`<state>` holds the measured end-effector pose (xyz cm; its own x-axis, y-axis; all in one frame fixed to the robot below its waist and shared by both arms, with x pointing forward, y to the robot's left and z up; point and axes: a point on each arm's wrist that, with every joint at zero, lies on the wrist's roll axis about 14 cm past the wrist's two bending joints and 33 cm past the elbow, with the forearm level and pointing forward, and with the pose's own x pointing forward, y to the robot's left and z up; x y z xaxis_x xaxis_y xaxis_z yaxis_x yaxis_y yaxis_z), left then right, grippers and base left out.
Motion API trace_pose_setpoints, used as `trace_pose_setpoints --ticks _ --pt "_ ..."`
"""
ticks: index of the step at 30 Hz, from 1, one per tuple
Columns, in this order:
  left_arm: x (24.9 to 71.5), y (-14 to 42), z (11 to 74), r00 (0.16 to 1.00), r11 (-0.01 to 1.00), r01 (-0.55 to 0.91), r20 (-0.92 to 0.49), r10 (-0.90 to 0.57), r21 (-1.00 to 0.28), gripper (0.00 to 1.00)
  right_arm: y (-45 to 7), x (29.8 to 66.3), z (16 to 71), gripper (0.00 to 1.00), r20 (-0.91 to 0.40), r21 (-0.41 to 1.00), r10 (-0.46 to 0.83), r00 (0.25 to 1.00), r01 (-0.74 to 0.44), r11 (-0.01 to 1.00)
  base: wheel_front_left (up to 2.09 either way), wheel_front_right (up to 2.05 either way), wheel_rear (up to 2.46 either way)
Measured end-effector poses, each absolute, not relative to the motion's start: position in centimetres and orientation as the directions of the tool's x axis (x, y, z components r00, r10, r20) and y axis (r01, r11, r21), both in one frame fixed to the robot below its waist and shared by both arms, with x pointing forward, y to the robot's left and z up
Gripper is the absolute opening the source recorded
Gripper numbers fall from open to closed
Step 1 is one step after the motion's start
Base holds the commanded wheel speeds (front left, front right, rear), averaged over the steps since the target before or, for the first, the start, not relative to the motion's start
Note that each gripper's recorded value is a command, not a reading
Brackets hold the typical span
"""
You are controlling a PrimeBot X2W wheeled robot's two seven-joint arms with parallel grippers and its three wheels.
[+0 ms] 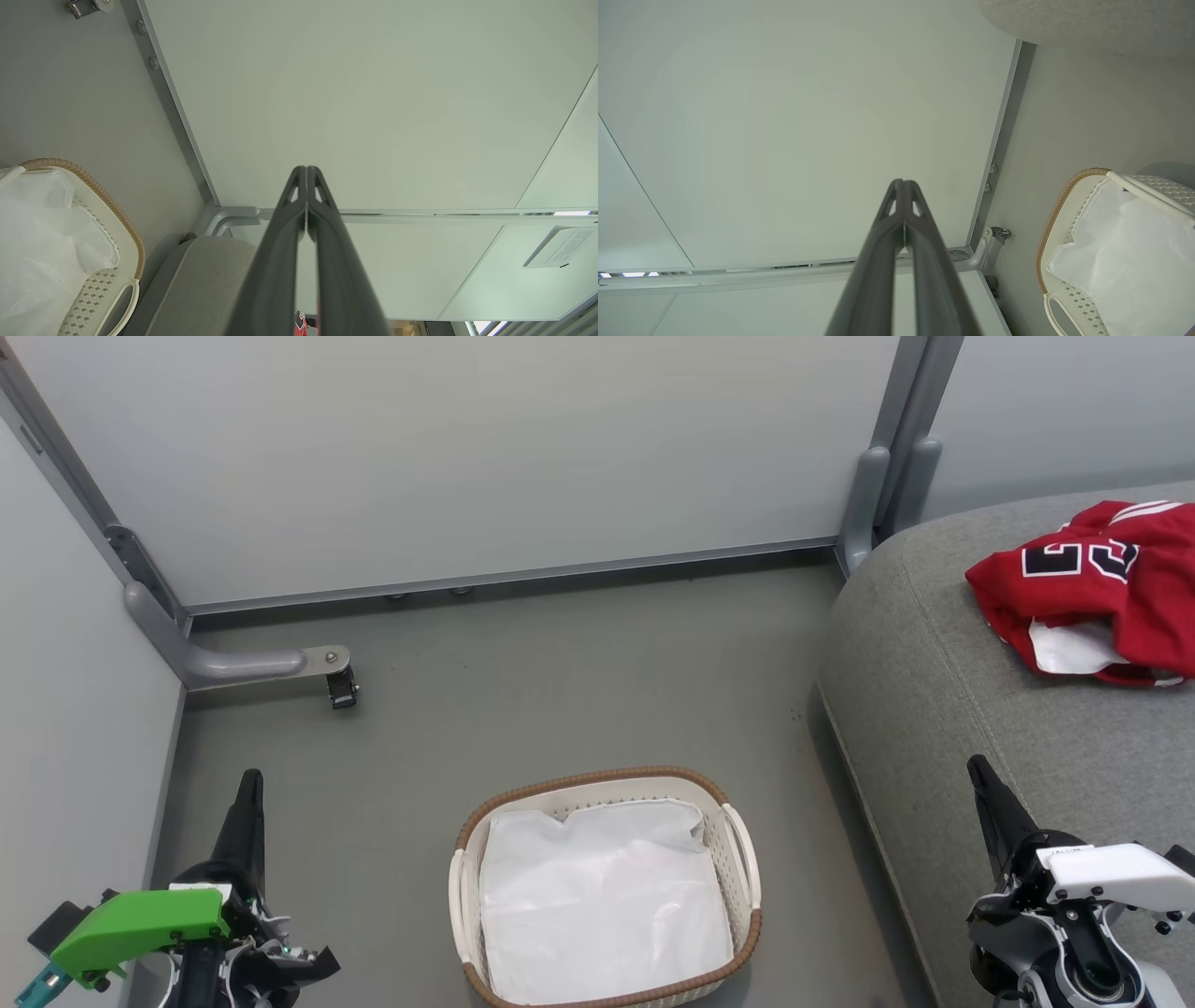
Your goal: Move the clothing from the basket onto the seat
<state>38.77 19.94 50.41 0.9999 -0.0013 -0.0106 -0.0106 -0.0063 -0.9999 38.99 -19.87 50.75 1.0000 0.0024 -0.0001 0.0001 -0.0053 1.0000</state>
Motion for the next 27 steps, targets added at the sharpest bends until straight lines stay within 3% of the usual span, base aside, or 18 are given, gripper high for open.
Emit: trace_pose_setpoints --ticks 27 --pt "38.77 19.97 50.41 1.000 -0.006 -0.011 -0.011 0.000 -1.000 0.00 -19.87 38.99 50.75 0.00 0.000 1.000 0.002 1.000 0.000 -0.005 0.00 0.00 0.00"
